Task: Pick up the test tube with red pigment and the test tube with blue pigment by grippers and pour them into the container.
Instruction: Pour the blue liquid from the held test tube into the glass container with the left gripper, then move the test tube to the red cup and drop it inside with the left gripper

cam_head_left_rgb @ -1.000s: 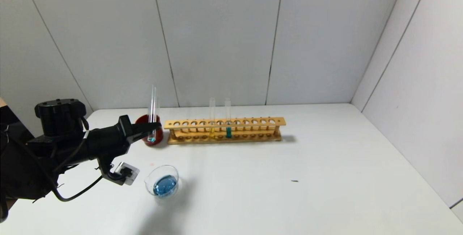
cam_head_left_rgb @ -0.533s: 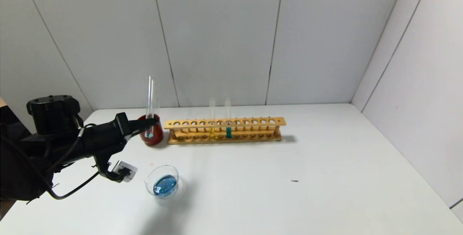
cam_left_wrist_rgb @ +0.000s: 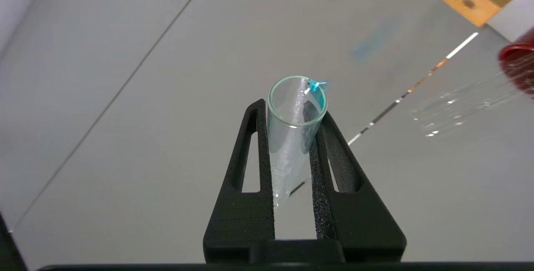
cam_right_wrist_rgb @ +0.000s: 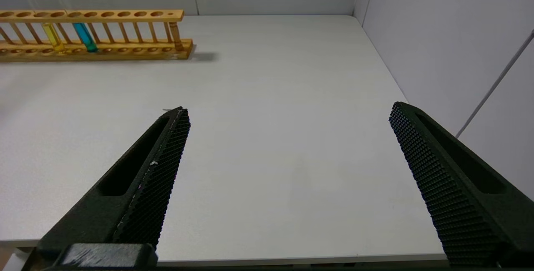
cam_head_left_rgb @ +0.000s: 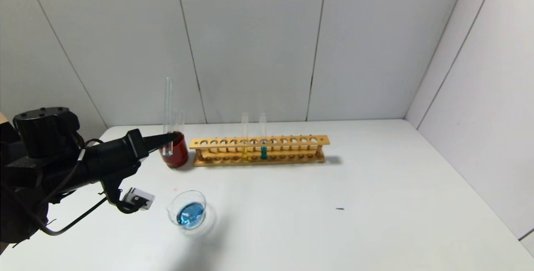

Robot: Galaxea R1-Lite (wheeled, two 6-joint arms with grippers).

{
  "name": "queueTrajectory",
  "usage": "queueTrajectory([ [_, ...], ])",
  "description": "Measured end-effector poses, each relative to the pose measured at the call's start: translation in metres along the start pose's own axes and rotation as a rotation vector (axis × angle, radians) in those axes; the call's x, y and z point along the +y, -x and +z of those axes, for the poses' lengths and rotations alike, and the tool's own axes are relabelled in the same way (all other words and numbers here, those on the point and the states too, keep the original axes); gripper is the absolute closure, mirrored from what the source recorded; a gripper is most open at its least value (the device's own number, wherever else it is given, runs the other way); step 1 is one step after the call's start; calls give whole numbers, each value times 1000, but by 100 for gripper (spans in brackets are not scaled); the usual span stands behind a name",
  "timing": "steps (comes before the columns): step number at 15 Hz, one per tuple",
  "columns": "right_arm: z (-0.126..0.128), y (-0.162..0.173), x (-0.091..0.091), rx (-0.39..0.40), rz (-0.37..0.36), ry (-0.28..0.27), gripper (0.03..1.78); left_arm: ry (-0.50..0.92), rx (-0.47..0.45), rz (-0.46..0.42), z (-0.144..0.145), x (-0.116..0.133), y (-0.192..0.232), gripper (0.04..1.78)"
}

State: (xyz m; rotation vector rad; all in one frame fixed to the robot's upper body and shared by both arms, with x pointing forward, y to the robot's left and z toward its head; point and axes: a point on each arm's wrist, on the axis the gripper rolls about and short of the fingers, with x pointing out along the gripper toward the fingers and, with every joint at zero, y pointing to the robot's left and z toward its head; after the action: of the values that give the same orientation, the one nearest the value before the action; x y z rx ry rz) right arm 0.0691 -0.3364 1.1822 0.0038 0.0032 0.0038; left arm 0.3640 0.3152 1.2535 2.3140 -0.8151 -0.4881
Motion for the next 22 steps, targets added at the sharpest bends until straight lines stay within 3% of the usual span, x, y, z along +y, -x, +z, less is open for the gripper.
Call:
queueTrajectory([
  [10, 0, 0, 0, 0, 0, 0, 6, -49, 35, 4, -2, 15, 1, 151],
  [15, 0, 0, 0, 0, 0, 0, 6, 66, 67, -29, -2, 16, 1, 151],
  [19, 0, 0, 0, 0, -1, 0, 6, 245, 300, 17, -34, 44, -4, 151],
  [22, 0, 0, 0, 0, 0, 0, 6, 525, 537, 22, -54, 61, -4, 151],
])
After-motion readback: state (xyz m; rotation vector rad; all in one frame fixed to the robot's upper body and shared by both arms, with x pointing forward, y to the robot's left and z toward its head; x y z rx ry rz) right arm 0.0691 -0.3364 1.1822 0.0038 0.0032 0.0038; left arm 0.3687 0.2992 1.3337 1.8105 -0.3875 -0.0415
